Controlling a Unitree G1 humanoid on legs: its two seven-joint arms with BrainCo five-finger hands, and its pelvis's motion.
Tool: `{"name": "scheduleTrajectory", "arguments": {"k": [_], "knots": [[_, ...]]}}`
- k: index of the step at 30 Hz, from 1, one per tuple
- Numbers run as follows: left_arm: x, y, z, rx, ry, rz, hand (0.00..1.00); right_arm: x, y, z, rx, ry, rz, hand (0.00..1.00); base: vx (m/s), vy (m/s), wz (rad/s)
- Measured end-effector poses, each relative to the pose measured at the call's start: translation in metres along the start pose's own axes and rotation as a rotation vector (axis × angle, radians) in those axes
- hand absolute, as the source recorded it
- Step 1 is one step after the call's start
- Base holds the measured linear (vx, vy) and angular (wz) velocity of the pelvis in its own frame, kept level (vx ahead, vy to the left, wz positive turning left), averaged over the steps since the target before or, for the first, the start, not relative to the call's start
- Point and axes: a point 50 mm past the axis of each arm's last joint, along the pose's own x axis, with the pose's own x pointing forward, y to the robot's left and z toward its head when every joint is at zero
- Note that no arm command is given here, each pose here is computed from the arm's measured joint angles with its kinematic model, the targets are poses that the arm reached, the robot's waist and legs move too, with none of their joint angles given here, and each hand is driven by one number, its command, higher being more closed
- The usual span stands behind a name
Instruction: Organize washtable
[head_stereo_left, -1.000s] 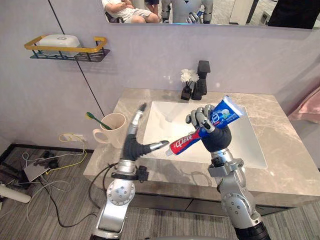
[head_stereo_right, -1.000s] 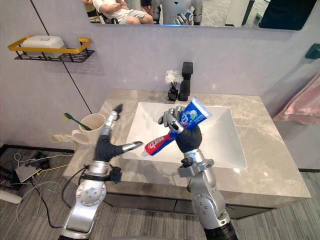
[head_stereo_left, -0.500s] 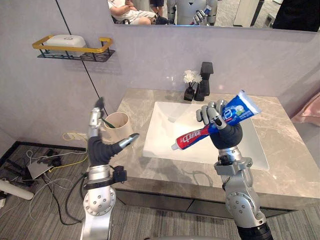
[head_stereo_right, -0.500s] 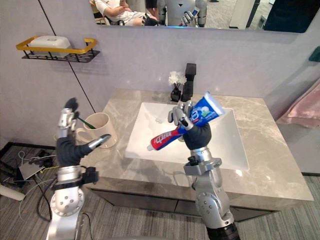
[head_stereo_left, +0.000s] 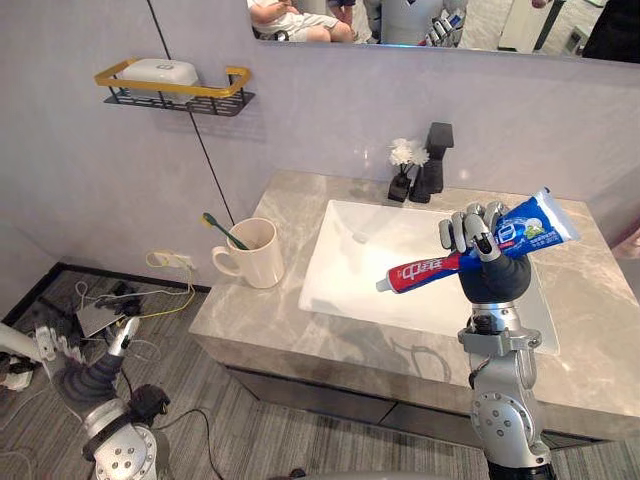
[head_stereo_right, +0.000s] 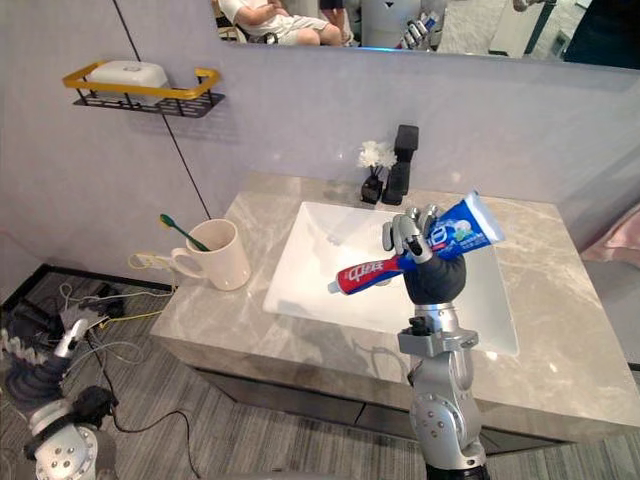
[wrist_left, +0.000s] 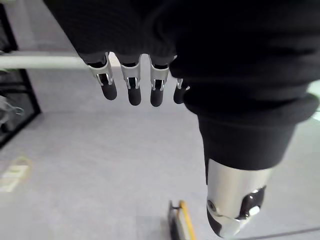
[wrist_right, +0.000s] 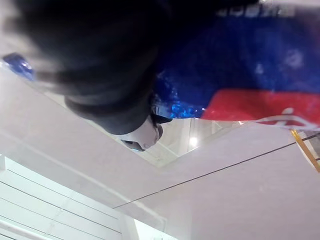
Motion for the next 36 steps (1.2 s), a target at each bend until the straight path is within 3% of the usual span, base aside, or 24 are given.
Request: {"name": "scheduleTrajectory", "arguments": {"k": [5, 11, 19, 26, 36], "knots": [[-0.02, 0.001, -0.076, 0.114, 0.348, -0.05, 0.0, -0.001, 0.001, -0.006, 0.015, 0.023, 0.004, 1.0, 0.0, 0.0, 0.0], [-0.055, 0.004, -0.127, 0.203, 0.624, -0.111, 0.0, -0.003, -0.001, -0.015, 0.029, 0.063, -0.007, 1.0, 0.0, 0.0, 0.0], [-0.075, -0.002, -0.15, 0.259, 0.762, -0.226, 0.0, -0.003, 0.005, -0.021, 0.045, 0.084, 0.021, 1.0, -0.02, -0.01, 0.0], [-0.069, -0.005, -0.154, 0.368, 0.761, -0.359, 0.0, -0.002, 0.007, -0.021, 0.039, 0.082, 0.032, 1.0, 0.0, -0.004, 0.01], [-0.067, -0.006, -0.155, 0.436, 0.754, -0.431, 0.0, 0.025, 0.017, -0.014, -0.035, 0.031, 0.139, 1.0, 0.0, 0.0, 0.01]]}}
